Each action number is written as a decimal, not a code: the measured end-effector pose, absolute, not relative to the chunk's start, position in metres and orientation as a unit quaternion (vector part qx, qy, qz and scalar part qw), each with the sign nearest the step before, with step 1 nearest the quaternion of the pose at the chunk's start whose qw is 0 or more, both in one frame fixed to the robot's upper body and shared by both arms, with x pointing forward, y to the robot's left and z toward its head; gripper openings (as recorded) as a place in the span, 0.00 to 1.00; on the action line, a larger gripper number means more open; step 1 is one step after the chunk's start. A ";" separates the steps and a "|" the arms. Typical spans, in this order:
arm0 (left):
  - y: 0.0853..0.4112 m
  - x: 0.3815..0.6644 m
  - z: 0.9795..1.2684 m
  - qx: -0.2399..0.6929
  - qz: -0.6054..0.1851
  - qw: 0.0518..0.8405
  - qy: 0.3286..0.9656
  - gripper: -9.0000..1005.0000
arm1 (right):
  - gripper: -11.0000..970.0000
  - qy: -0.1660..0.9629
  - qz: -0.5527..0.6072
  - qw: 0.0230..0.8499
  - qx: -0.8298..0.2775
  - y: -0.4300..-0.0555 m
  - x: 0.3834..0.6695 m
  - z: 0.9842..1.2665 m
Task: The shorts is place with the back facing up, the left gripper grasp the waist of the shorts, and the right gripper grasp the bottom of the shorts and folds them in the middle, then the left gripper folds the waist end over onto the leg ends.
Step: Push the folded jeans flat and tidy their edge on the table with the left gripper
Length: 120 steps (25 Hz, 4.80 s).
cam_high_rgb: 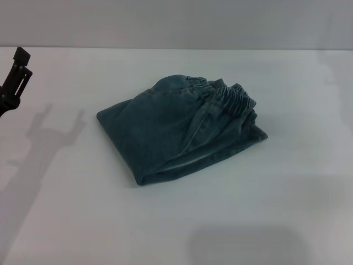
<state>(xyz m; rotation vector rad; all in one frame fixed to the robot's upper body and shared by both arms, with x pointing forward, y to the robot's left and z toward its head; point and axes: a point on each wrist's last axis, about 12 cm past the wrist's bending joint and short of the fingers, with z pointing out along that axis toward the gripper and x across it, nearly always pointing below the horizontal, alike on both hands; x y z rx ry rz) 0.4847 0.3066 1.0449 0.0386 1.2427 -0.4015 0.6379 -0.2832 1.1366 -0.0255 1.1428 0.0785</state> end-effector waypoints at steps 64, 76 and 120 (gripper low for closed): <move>0.315 0.504 1.057 0.027 -0.128 0.818 0.561 0.82 | 0.60 0.559 0.005 0.828 0.046 -0.327 0.569 1.085; 0.310 0.512 1.058 0.027 -0.122 0.817 0.564 0.82 | 0.60 0.564 0.004 0.825 0.043 -0.325 0.581 1.090; 0.304 0.512 1.060 0.033 -0.139 0.818 0.557 0.82 | 0.60 0.556 0.025 0.830 0.026 -0.308 0.602 1.105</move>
